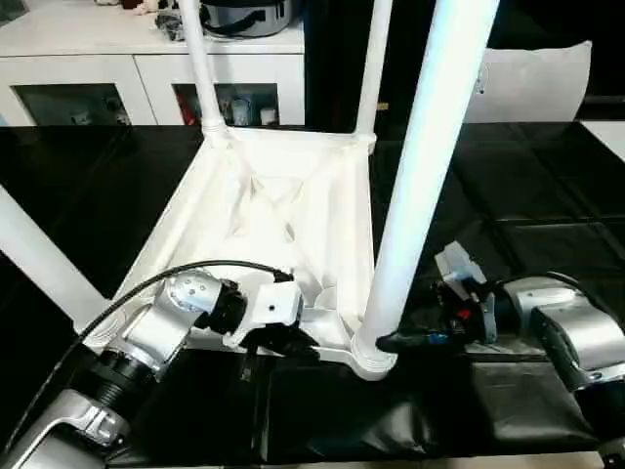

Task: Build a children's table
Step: Rotate leg to tighten

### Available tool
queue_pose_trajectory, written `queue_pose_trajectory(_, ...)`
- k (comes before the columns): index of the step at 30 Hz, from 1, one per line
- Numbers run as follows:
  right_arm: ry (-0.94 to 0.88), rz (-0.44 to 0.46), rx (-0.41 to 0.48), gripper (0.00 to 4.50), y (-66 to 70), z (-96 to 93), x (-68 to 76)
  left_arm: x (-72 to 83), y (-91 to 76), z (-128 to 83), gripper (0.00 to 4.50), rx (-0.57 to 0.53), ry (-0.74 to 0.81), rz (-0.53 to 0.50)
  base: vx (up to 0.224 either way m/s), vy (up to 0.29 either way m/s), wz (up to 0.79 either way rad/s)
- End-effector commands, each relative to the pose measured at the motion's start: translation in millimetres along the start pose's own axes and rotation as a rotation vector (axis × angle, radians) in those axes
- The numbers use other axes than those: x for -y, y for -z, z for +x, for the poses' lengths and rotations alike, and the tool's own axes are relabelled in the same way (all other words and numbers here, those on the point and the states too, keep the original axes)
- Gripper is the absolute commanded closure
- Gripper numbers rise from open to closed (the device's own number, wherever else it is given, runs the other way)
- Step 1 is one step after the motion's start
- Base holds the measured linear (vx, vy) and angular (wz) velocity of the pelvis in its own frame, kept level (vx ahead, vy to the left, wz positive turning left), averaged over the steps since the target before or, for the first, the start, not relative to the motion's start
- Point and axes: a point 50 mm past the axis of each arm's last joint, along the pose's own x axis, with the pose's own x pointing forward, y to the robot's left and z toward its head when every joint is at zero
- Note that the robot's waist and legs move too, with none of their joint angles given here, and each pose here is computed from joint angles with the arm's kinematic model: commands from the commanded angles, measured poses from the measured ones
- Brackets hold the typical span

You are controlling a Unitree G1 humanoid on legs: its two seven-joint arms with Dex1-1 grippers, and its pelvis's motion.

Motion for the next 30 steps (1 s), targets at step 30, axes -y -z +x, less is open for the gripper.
queue_pose_trajectory(30, 0.913, 0.203, 0.243, 2.02, -10.0, 63.6, 38.8, -25.3, -58.1, 59.6, 4.5, 0.172, -0.508, -0.211, 0.0, 0.0, 0.0)
